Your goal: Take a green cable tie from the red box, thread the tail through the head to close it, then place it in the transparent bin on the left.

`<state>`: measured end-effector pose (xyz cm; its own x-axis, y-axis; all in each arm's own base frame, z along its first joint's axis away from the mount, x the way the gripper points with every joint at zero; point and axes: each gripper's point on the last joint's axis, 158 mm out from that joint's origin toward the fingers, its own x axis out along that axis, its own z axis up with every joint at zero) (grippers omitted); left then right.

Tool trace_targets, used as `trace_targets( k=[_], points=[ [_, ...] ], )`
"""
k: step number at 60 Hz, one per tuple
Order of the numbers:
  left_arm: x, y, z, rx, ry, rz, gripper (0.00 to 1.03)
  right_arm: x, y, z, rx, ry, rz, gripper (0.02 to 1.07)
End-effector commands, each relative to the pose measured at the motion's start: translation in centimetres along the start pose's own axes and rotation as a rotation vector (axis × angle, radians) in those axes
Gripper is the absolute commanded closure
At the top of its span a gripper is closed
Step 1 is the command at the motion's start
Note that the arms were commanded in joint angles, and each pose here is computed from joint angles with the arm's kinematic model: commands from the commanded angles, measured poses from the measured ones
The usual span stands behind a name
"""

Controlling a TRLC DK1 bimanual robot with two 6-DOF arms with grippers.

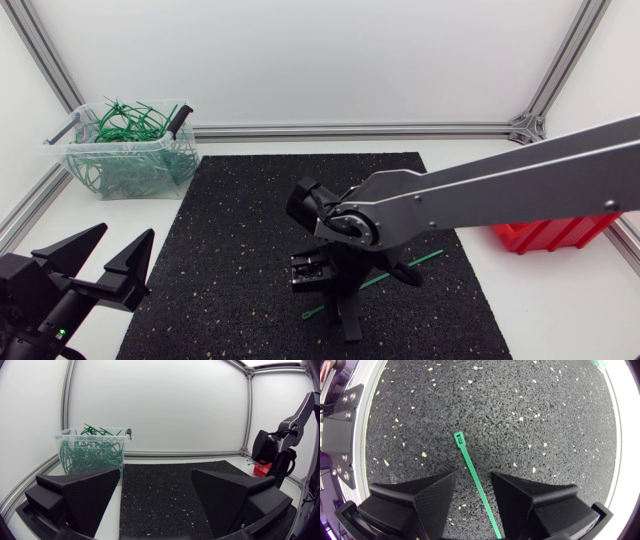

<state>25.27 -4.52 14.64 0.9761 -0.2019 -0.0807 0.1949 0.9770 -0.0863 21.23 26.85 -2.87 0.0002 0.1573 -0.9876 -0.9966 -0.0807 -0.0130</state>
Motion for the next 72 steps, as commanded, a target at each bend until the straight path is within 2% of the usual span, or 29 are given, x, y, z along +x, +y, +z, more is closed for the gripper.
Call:
trace_targets(
  k=[1,11,24,35,40,55,61,72],
  points=[
    [0.2,0.3,-2.8,-0.005,0.072,0.010,0.04,0.9,-0.3,-1.5,-0.005,0.042,0.033,0.59],
    [0.2,0.3,-2.8,-0.005,0.073,0.008,0.04,1.3,-0.3,-2.1,0.001,0.060,0.052,0.62],
    [0.2,0.2,-2.9,-0.005,0.075,0.005,0.04,1.7,0.4,-2.7,-0.008,0.080,0.085,0.80],
    [0.2,0.2,-2.9,-0.006,0.078,0.005,0.04,2.1,1.9,-3.3,-0.031,0.101,0.107,0.81],
    [0.2,0.2,-3.0,-0.005,0.078,0.004,0.04,2.2,2.5,-3.3,-0.045,0.105,0.112,0.89],
    [0.2,0.2,-2.9,-0.005,0.077,0.005,0.04,2.8,3.8,-3.6,-0.074,0.129,0.100,0.89],
    [0.2,0.2,-2.9,-0.005,0.077,0.005,0.04,3.0,3.9,-3.5,-0.080,0.127,0.090,1.01],
    [0.2,0.2,-2.9,-0.005,0.078,0.005,0.04,3.0,3.8,-3.3,-0.083,0.123,0.059,1.01]
  ],
)
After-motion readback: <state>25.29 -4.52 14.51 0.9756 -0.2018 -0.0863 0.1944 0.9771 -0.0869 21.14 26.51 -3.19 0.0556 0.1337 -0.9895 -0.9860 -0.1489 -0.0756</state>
